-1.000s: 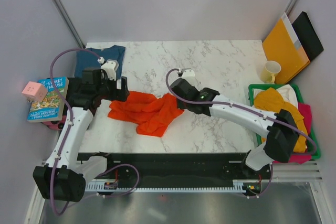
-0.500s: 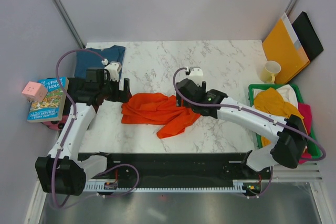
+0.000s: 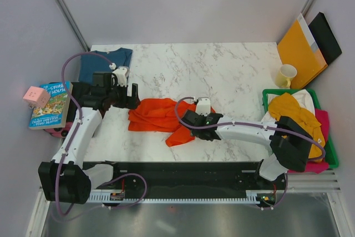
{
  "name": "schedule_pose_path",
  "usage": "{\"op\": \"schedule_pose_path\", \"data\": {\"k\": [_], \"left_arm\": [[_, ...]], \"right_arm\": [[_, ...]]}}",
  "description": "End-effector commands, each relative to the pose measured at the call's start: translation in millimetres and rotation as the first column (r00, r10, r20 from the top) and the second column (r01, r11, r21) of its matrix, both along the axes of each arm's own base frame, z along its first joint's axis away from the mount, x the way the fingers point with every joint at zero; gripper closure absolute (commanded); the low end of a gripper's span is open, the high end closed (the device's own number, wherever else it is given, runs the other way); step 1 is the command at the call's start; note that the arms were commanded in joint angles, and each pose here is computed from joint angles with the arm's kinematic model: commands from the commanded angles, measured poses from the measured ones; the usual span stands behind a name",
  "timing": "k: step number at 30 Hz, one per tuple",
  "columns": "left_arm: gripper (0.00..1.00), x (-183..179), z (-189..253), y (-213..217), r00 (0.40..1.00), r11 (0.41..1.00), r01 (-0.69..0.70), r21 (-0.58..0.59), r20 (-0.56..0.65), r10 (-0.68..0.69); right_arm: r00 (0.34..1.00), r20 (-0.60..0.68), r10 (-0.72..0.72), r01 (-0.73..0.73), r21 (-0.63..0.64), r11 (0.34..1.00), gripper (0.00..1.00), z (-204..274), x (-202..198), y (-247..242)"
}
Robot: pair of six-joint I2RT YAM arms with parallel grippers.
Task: Fold and stack the t-shirts
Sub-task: Flatten out the tshirt
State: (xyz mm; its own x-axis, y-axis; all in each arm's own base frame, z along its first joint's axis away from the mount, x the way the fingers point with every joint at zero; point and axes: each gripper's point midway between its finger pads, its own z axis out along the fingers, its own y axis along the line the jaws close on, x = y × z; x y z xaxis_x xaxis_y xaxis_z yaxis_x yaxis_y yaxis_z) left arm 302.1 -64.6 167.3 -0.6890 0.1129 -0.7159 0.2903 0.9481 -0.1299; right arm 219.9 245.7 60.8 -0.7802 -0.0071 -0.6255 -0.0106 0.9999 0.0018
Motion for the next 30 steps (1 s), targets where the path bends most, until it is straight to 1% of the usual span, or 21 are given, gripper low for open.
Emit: {"op": "schedule_pose_path", "data": {"k": [1,4,7,10,11,12,13,15,17,18,19,20,21,22,24,26,28,30], "left_arm": [[0.02,7,2,-4,1.000,1.000,0.007,-0.027,0.017,-0.007],[0.02,8,1,-4,1.000,1.000,0.007,-0.025,0.016,-0.007],[0.02,8,-1,-3,1.000,1.000,0.009,-0.019,0.013,-0.009],[0.03,8,-2,-2,1.000,1.000,0.011,-0.010,0.016,-0.011],[0.03,8,-2,-2,1.000,1.000,0.011,-0.008,0.015,-0.011],[0.03,8,-4,-2,1.000,1.000,0.010,-0.007,0.010,-0.010],[0.04,8,-4,-2,1.000,1.000,0.011,-0.006,0.012,-0.011],[0.05,7,-6,-2,1.000,1.000,0.012,-0.004,0.005,-0.012],[0.09,7,-9,-2,1.000,1.000,0.018,-0.002,-0.001,-0.018],[0.14,8,-12,-1,1.000,1.000,0.016,0.005,-0.009,-0.016],[0.16,8,-14,0,1.000,1.000,0.017,0.008,-0.016,-0.017],[0.17,7,-17,0,0.999,1.000,0.023,0.009,-0.023,-0.022],[0.16,4,-25,-3,0.998,0.999,0.039,0.000,-0.046,-0.039],[0.15,2,-29,-4,0.997,0.999,0.054,-0.003,-0.053,-0.054],[0.11,-6,-41,-11,0.992,0.996,0.088,-0.030,-0.091,-0.090],[0.11,-12,-52,-12,0.987,0.994,0.107,-0.035,-0.117,-0.110],[0.12,-12,-56,-12,0.986,0.993,0.114,-0.028,-0.122,-0.116],[0.17,-10,-59,-9,0.985,0.994,0.107,-0.012,-0.131,-0.108]], "right_arm": [[0.997,0.057,-0.054,0.053,0.018,0.998,0.47,2,13,9],[0.996,0.071,-0.058,0.058,0.006,0.998,0.51,1,19,12],[0.993,0.088,-0.075,0.075,0.002,0.997,0.62,4,22,9],[0.989,0.108,-0.096,0.096,0.004,0.995,0.76,7,22,3],[0.989,0.112,-0.100,0.100,0.005,0.995,0.86,8,22,1],[0.986,0.122,-0.114,0.114,0.004,0.993,0.92,11,22,-3],[0.984,0.127,-0.122,0.123,0.003,0.992,1.00,12,22,-6],[0.981,0.138,-0.137,0.137,0.009,0.991,1.00,18,21,-10],[0.974,0.161,-0.159,0.158,0.018,0.987,1.00,26,23,-15],[0.969,0.180,-0.170,0.165,0.040,0.985,1.00,40,24,-17],[0.959,0.217,-0.181,0.175,0.045,0.983,1.00,52,27,-21],[0.952,0.241,-0.190,0.181,0.058,0.982,1.00,64,30,-23],[0.941,0.271,-0.201,0.181,0.097,0.979,1.00,85,32,-25],[0.929,0.308,-0.204,0.184,0.093,0.979,1.00,98,35,-29],[0.916,0.342,-0.211,0.181,0.116,0.977,1.00,125,38,-32],[0.906,0.363,-0.216,0.186,0.115,0.976,1.00,140,40,-35],[0.908,0.361,-0.215,0.190,0.103,0.976,1.00,142,39,-38],[0.909,0.356,-0.218,0.192,0.107,0.976,1.00,140,37,-39]]}}
